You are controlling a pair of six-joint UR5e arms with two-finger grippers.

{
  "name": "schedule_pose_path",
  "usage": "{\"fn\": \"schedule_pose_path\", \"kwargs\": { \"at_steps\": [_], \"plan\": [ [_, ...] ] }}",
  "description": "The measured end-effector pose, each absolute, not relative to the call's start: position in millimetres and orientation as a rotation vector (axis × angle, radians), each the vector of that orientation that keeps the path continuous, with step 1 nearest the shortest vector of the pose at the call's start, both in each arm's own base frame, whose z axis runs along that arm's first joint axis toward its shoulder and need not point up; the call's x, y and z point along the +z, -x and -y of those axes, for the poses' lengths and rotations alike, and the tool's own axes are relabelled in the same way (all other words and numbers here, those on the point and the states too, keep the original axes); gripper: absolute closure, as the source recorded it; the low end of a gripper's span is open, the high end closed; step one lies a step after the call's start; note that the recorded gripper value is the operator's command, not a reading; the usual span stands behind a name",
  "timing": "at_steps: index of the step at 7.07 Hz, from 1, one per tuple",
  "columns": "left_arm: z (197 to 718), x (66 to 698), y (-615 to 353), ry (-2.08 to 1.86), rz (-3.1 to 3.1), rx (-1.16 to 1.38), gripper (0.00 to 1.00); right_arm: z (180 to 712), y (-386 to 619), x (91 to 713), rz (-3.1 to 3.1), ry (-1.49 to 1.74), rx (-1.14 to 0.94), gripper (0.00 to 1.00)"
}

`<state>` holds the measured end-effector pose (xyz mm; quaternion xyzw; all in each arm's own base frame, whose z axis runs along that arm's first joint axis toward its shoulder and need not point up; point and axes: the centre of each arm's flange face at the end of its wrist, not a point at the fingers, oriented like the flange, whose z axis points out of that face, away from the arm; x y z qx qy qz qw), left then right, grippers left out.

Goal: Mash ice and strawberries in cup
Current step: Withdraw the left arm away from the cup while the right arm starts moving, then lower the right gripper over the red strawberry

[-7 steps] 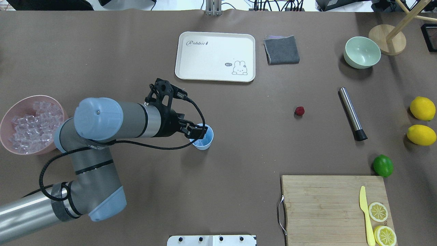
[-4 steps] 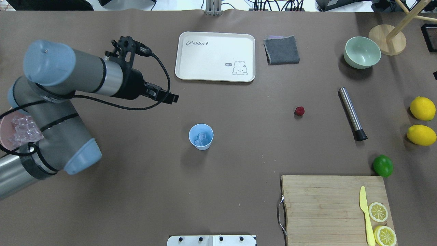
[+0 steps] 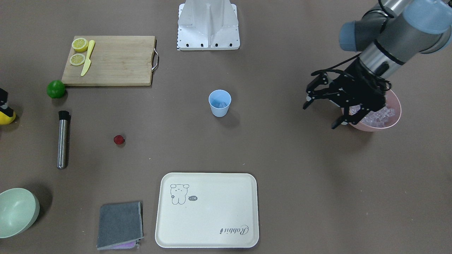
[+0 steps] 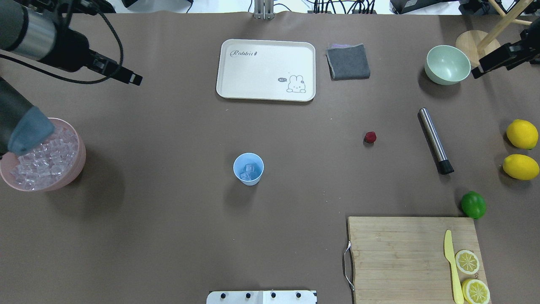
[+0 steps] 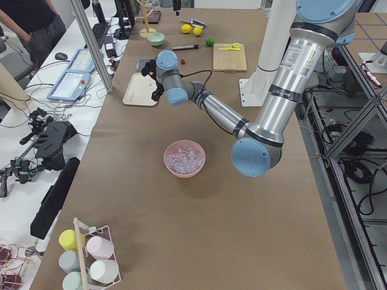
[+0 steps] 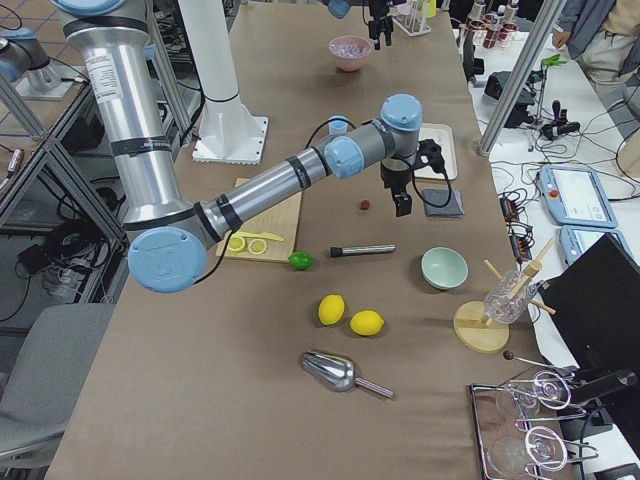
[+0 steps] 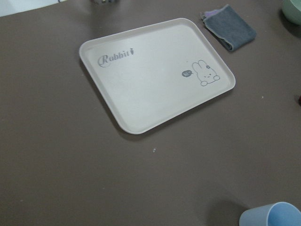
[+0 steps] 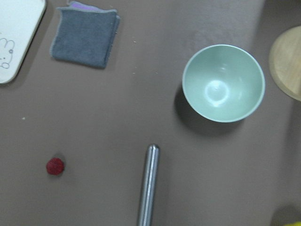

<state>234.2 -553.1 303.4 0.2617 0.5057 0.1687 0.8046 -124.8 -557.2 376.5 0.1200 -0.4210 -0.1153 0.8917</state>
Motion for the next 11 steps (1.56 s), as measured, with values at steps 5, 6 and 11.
{"fn": "schedule_pose_path", "kwargs": {
  "at_steps": [5,6,11],
  "plan": [
    [590.7,343.3,-101.5,-0.513,-0.978,0.342,0.03,539.9,276.4,321.8,0.838,-0.180,-0.289,0.00],
    [589.9,351.7,-87.5,-0.513,-0.969,0.335,0.03,533.4,300.6,324.7,0.815,-0.172,-0.302,0.00],
    [584.0,371.5,-57.7,-0.521,-0.953,0.325,0.03,527.0,378.8,360.3,0.706,-0.121,-0.352,0.00]
  ]
}}
